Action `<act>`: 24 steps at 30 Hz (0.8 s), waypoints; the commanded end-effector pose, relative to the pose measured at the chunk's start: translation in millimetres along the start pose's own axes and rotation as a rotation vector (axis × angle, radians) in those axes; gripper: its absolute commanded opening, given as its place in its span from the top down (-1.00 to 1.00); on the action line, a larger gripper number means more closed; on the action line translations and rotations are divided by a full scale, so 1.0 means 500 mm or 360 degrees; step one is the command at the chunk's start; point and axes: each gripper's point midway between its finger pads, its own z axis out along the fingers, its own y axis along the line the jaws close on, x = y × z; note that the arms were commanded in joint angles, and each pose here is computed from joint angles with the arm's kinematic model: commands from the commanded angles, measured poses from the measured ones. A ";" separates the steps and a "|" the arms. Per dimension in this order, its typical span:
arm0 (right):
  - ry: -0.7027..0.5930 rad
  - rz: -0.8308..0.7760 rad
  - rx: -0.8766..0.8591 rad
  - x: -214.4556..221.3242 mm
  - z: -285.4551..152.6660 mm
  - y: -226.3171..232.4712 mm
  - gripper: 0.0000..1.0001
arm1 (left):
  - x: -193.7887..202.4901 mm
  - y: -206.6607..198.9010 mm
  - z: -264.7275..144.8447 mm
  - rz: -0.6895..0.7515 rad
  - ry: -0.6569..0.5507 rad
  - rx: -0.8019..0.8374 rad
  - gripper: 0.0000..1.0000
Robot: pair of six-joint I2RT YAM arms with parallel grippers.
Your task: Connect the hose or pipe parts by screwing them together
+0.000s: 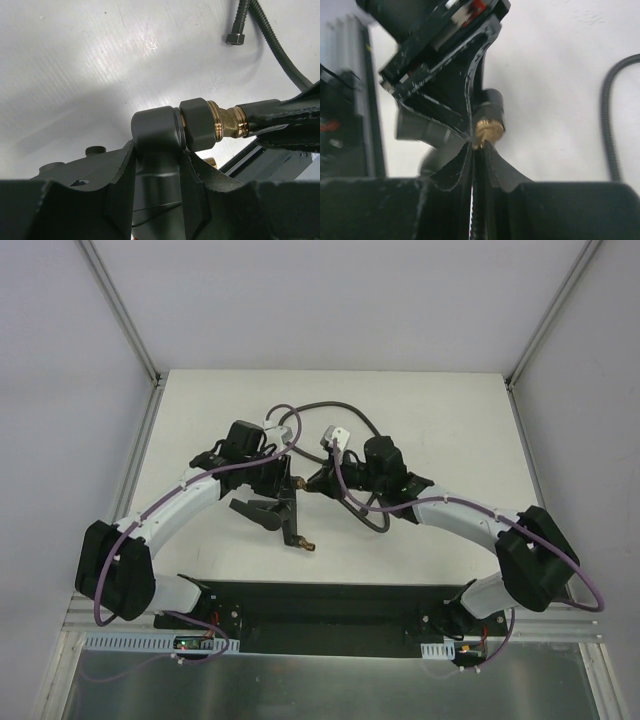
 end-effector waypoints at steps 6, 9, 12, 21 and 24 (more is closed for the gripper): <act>-0.0248 0.0817 -0.0325 -0.080 0.027 0.035 0.90 | -0.122 -0.080 -0.062 0.0155 -0.0468 0.0186 1.00; -0.0311 0.0841 -0.0231 -0.096 0.006 0.009 0.49 | -0.112 -0.072 -0.053 0.0141 -0.0426 0.0166 1.00; -0.0347 0.0660 -0.0039 -0.108 -0.031 -0.023 0.10 | -0.092 -0.055 -0.045 0.0111 -0.0368 0.0115 1.00; -0.0033 -0.0997 0.0197 -0.069 -0.081 0.006 -0.70 | -0.049 -0.031 -0.039 -0.0094 -0.0019 -0.0019 1.00; 0.0176 -0.1387 0.0306 -0.052 -0.072 0.005 -0.74 | -0.041 -0.039 -0.040 -0.0154 0.0073 -0.0011 1.00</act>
